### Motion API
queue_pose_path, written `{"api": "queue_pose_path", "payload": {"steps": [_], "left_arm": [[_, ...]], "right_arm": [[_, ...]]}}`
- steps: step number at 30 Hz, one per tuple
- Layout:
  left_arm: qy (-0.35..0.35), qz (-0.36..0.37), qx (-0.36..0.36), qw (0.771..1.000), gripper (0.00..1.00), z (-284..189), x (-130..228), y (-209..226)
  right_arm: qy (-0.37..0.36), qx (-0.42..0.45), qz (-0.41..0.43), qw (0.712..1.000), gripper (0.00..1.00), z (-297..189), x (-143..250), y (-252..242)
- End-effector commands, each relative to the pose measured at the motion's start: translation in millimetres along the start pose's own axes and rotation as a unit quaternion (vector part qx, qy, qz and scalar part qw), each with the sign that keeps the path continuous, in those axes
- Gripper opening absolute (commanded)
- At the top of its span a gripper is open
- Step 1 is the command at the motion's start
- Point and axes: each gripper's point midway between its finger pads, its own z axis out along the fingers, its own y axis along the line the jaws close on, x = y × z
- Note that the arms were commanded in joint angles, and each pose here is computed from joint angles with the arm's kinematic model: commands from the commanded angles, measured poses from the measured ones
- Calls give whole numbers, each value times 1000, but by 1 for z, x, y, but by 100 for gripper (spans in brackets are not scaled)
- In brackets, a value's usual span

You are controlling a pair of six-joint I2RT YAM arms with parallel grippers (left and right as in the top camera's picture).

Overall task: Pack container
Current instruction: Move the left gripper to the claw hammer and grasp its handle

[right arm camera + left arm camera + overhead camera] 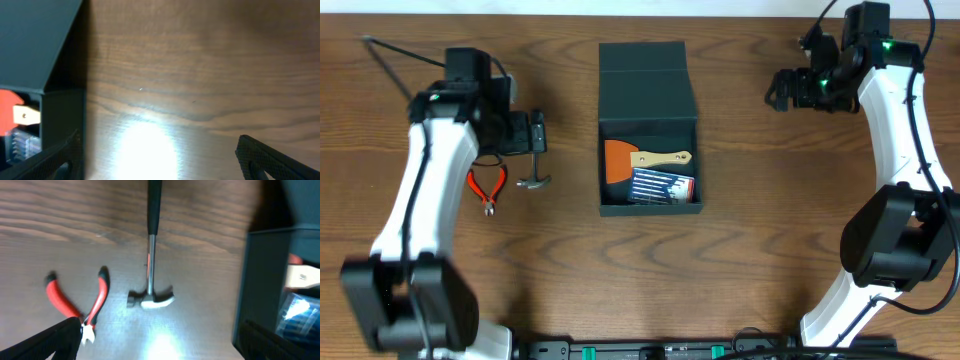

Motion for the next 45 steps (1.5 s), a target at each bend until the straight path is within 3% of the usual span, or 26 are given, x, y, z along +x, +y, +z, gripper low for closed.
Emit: {"api": "queue_pose_path", "payload": {"steps": [1,3,5,6,12,25,40,42,45], "left_arm": [[15,-10,18,1000,98,23,-5,-3],[8,-8,30,999,96,29,-11,-6],[-9,0,26,1000,77,31,-20,-5],[-19,2,15,1000,73,31,-25,-2],[-20,-4,-32,999,74,38,-27,16],[87,8,-38,995,74,104,11,22],[129,36,-39,990,74,132,30,13],[129,37,-45,990,73,133,30,15],[124,39,-62,990,63,133,27,21]], "right_arm": [[13,-37,24,999,99,8,8,14],[20,-38,26,999,99,11,13,15],[25,-38,28,999,99,14,17,14],[28,-38,29,998,99,16,19,14],[40,-39,33,998,99,24,28,12],[39,-40,30,998,99,25,28,14],[43,-40,32,998,99,24,29,14],[43,-40,32,998,99,24,30,14],[44,-40,32,998,99,24,30,15]]}}
